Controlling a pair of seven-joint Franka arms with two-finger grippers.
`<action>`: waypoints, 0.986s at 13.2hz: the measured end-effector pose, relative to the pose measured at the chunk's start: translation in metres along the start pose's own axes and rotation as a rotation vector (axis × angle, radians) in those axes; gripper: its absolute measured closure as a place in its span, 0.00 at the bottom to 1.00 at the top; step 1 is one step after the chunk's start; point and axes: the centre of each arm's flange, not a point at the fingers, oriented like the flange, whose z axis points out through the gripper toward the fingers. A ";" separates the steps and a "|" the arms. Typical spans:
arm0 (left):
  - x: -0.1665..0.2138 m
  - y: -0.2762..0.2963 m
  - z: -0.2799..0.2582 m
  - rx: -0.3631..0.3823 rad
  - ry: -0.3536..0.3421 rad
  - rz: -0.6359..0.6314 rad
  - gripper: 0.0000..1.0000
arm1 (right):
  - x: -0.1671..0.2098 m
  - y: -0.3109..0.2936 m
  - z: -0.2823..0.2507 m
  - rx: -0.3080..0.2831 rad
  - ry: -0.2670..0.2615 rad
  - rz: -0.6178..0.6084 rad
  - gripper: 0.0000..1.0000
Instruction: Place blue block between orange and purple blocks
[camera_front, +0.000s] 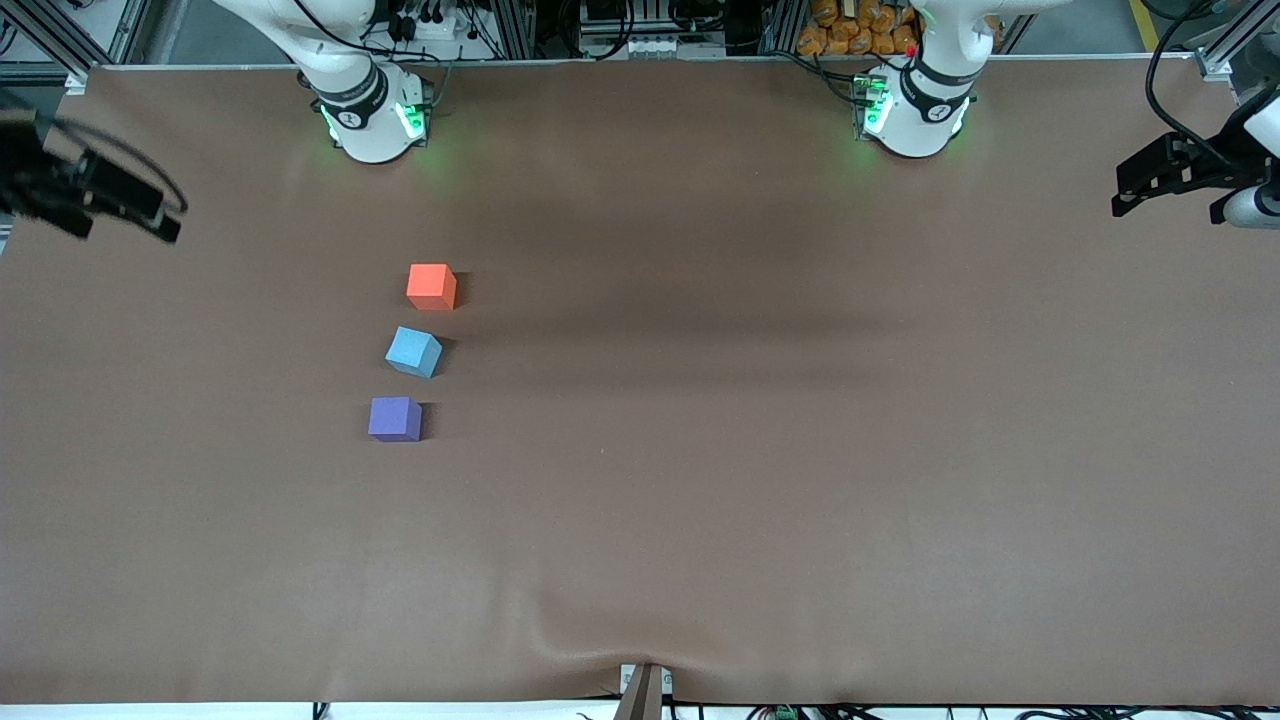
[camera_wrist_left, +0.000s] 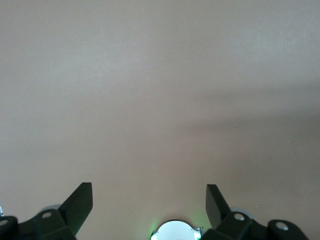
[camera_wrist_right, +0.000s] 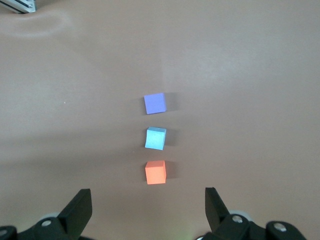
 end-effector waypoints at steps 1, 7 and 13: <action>0.000 0.000 0.000 0.000 0.000 0.000 0.00 | -0.011 0.005 0.003 -0.011 0.015 0.016 0.00; 0.000 -0.001 0.000 0.000 -0.001 -0.001 0.00 | -0.018 0.045 0.011 -0.005 0.008 -0.050 0.00; 0.000 -0.001 0.000 0.000 -0.001 -0.001 0.00 | -0.013 0.052 0.012 -0.026 0.013 -0.078 0.00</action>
